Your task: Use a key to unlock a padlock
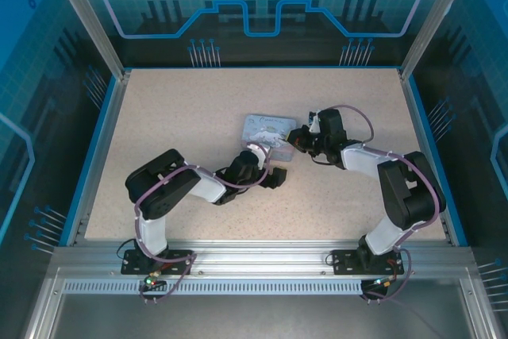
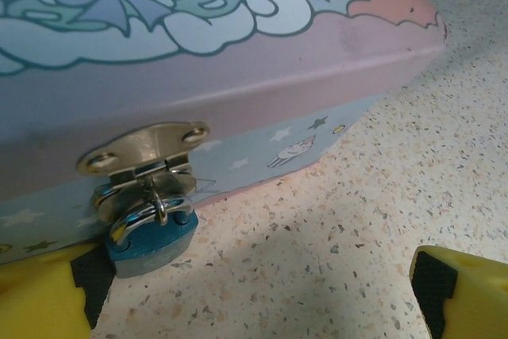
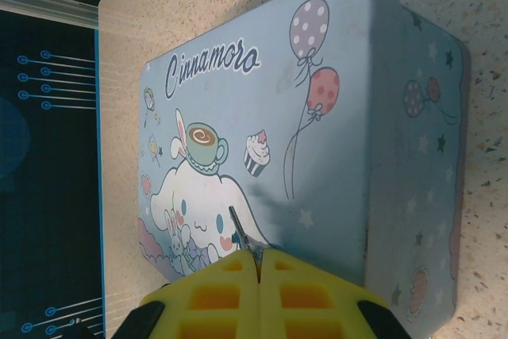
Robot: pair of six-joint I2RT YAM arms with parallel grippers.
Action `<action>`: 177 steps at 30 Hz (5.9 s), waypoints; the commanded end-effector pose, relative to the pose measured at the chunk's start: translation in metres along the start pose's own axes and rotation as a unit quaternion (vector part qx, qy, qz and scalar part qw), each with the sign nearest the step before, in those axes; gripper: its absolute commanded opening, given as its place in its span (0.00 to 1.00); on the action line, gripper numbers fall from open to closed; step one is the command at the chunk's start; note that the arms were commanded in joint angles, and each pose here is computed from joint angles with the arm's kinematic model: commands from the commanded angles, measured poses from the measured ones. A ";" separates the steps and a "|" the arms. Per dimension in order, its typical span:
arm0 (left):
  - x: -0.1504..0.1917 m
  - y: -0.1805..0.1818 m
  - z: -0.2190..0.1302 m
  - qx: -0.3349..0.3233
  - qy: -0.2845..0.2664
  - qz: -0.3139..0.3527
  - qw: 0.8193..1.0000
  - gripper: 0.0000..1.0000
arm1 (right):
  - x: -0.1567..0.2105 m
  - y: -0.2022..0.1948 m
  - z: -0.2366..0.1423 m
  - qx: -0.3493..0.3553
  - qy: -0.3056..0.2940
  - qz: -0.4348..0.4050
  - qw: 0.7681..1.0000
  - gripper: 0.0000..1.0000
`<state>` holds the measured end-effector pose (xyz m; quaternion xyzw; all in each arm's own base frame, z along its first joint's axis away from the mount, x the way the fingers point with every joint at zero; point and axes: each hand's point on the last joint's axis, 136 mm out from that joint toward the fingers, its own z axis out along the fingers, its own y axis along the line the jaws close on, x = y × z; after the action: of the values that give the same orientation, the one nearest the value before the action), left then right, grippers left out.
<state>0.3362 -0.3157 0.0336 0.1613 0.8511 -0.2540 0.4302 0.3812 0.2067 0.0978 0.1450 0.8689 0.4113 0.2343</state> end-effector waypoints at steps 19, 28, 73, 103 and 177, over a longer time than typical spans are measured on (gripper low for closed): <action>-0.023 -0.037 0.000 0.130 -0.012 -0.101 0.986 0.98 | -0.003 -0.009 0.007 0.011 0.003 0.007 1.000 0.00; -0.023 -0.007 0.003 0.140 -0.037 -0.204 0.968 0.96 | -0.002 -0.011 0.007 0.012 0.005 0.006 1.000 0.00; 0.008 0.022 0.012 0.071 -0.020 -0.246 0.966 0.43 | -0.001 -0.012 0.010 0.012 0.011 0.007 1.000 0.00; -0.002 0.021 0.008 0.091 -0.023 -0.283 0.955 0.00 | -0.001 -0.010 0.007 0.008 0.013 0.006 1.000 0.00; -0.080 -0.033 -0.046 0.160 0.059 -0.551 0.817 0.00 | 0.015 -0.013 -0.014 -0.075 0.023 0.003 0.997 0.00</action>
<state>0.3501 -0.3020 0.1088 -0.2890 0.7825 -0.5299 0.1527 0.3485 0.2105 0.0887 0.1101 0.8438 0.4891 0.1915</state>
